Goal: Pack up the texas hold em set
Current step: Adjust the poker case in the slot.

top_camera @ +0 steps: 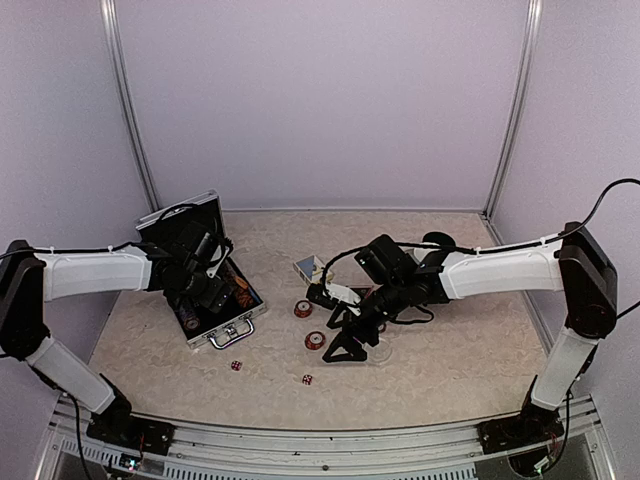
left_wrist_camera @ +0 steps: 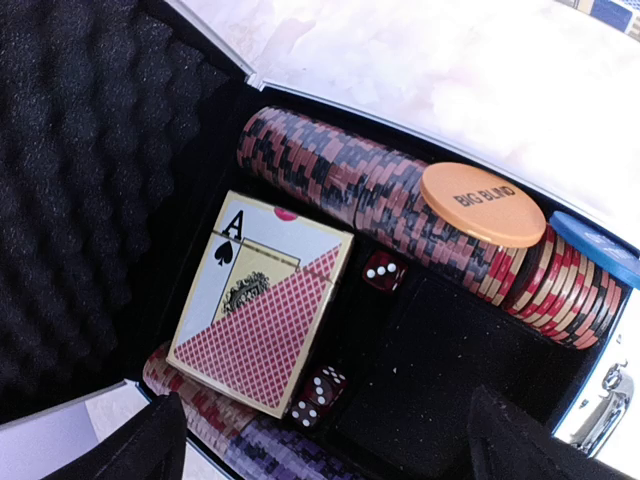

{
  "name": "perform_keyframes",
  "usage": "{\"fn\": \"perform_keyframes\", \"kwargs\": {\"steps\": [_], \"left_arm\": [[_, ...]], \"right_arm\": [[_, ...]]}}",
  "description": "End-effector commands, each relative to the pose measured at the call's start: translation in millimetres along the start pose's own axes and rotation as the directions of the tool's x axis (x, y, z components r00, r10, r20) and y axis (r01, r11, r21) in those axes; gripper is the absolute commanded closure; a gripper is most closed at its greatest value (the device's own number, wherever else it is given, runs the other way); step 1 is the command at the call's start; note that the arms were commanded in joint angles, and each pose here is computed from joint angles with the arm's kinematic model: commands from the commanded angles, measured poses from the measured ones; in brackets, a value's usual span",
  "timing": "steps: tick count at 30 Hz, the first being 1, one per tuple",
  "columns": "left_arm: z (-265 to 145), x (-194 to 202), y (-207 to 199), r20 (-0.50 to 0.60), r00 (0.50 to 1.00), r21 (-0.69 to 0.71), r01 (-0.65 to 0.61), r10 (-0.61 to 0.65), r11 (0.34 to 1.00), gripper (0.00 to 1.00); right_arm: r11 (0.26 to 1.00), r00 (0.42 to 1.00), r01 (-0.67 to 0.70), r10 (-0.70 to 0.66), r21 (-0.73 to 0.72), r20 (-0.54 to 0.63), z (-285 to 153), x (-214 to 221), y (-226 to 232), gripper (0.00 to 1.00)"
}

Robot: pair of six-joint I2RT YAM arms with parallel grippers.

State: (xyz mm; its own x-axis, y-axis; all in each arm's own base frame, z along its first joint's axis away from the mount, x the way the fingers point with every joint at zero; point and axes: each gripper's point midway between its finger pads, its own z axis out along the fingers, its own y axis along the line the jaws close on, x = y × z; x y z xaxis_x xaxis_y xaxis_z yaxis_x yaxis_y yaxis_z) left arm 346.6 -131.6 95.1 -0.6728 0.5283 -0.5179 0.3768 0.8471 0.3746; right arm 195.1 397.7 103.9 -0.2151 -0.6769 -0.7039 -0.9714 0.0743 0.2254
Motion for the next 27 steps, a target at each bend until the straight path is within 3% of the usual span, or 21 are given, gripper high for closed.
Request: {"fn": "perform_keyframes", "kwargs": {"steps": [1, 4, 8, 13, 27], "left_arm": [[-2, 9, 3, -0.021, 0.998, -0.092, 0.059, -0.061, 0.994, 0.07], [3, 13, 4, -0.048, 0.996, -0.135, 0.067, -0.074, 0.989, 0.18], [13, 16, 4, -0.074, 0.994, -0.167, 0.071, -0.085, 0.983, 0.47], [25, 16, 8, -0.100, 0.992, -0.224, 0.055, -0.080, 0.973, 0.65], [27, 9, 25, -0.055, 0.985, -0.261, 0.143, -0.162, 0.955, 0.74]], "right_arm": [[1.000, 1.000, 0.017, -0.017, -0.005, -0.005, 3, -5, 2, 0.01], [1.000, 1.000, 0.017, -0.017, -0.009, -0.011, 6, -4, 3, 0.01], [1.000, 1.000, 0.016, -0.016, -0.006, -0.019, 7, -2, 2, 0.01], [1.000, 1.000, 0.017, -0.017, -0.009, -0.020, 8, -2, 2, 0.01], [1.000, 0.999, 0.012, -0.012, -0.006, -0.037, 12, 2, 1, 0.01]]}}
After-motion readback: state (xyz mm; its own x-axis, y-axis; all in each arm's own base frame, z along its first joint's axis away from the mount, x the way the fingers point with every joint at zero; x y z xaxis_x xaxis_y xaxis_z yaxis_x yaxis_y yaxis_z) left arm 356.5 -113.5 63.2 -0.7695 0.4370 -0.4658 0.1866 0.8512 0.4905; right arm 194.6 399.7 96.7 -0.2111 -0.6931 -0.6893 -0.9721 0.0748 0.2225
